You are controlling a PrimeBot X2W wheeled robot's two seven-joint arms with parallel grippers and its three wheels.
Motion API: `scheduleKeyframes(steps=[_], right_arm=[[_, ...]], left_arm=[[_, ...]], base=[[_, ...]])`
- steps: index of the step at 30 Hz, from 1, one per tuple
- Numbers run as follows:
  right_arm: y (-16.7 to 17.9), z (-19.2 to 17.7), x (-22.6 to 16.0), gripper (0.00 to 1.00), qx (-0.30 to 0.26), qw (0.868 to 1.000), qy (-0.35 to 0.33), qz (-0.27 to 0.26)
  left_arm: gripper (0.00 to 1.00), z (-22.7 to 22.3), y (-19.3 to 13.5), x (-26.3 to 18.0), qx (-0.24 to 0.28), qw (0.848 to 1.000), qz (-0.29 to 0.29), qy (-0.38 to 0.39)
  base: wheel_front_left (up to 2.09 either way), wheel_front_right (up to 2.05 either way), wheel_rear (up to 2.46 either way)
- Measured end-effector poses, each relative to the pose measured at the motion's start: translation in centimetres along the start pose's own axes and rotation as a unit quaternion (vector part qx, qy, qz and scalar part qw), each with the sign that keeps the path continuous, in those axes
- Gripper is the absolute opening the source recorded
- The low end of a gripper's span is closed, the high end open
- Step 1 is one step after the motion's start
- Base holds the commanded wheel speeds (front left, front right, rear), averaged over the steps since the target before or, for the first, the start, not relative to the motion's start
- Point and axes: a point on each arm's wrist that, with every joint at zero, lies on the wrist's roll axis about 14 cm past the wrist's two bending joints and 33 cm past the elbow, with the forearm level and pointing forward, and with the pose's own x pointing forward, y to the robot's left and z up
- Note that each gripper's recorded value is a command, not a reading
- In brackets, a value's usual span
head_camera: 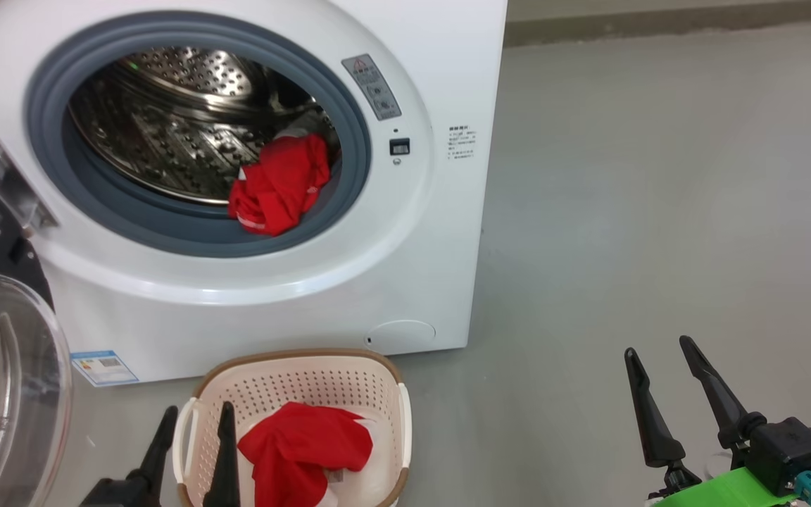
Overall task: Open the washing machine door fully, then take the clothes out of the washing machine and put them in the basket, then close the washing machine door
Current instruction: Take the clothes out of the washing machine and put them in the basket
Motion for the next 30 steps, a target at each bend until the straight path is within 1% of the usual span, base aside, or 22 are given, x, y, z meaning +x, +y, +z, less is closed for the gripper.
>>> scheduleKeyframes(steps=[4,11,22,30], right_arm=[[0.4,0.4,-0.1,1.0,0.001,1.0,-0.007,0.006],[0.6,0.5,-0.1,1.0,0.002,1.0,-0.008,0.009],[0.4,-0.1,-0.2,1.0,0.003,1.0,0.002,0.005],[0.5,-1.0,0.4,1.0,0.006,1.0,0.014,0.007]], left_arm=[[1.0,0.3,0.0,-0.8,0.0,1.0,0.003,-0.003],[1.0,0.4,-0.1,-0.8,-0.004,1.0,0.001,-0.004],[1.0,0.2,-0.4,-0.5,-0.007,1.0,0.0,0.0],[1.0,-0.4,0.3,-0.2,-0.011,1.0,0.013,0.009]], base=[[0.0,0.0,0.0],[0.0,0.0,0.0],[0.0,0.0,0.0],[0.0,0.0,0.0]])
